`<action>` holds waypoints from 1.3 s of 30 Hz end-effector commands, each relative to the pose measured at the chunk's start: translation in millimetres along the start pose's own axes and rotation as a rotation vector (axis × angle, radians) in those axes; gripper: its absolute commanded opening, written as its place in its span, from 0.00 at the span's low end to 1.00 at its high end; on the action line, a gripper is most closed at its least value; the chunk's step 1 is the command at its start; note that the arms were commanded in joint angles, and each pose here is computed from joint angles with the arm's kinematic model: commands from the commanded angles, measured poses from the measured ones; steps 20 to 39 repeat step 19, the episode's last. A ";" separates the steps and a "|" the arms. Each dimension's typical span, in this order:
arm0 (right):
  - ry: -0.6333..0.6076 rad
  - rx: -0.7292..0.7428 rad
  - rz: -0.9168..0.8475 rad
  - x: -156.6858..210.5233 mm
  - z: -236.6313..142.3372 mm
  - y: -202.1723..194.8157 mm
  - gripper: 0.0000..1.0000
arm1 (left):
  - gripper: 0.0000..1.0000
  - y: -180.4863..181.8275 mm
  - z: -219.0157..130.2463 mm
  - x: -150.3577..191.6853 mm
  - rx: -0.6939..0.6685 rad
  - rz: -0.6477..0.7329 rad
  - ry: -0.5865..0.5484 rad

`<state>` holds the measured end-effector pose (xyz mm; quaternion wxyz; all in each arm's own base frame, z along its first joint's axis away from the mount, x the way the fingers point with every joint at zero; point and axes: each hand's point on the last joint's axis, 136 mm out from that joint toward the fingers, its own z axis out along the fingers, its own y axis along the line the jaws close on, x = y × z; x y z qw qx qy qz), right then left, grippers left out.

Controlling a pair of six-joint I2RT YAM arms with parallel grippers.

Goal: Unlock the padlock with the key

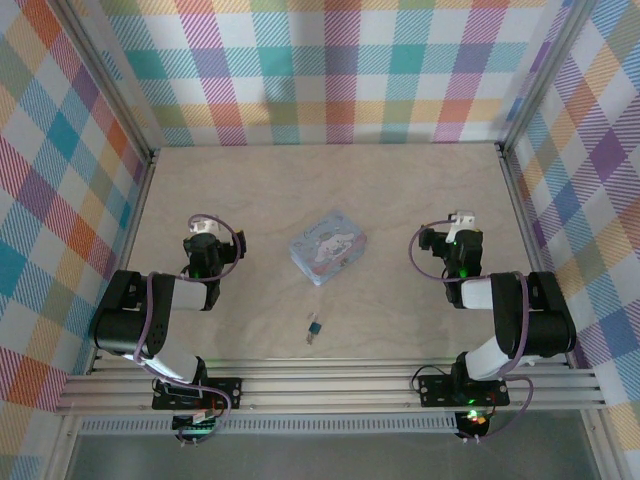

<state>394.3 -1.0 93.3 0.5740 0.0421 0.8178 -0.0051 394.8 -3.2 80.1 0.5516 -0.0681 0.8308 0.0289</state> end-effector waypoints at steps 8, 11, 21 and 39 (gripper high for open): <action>0.004 -0.008 0.015 0.1 0.7 0.0 1.00 | 1.00 1.5 0.8 -1.1 0.004 0.007 0.001; 0.004 -0.010 0.014 0.0 1.0 0.4 1.00 | 1.00 1.2 0.7 -1.5 0.004 0.007 -0.001; 0.006 -0.011 0.014 0.2 0.9 0.6 1.00 | 1.00 1.6 0.8 -1.3 0.003 0.007 0.000; 0.006 -0.011 0.014 0.2 0.9 0.6 1.00 | 1.00 1.6 0.8 -1.3 0.003 0.007 0.000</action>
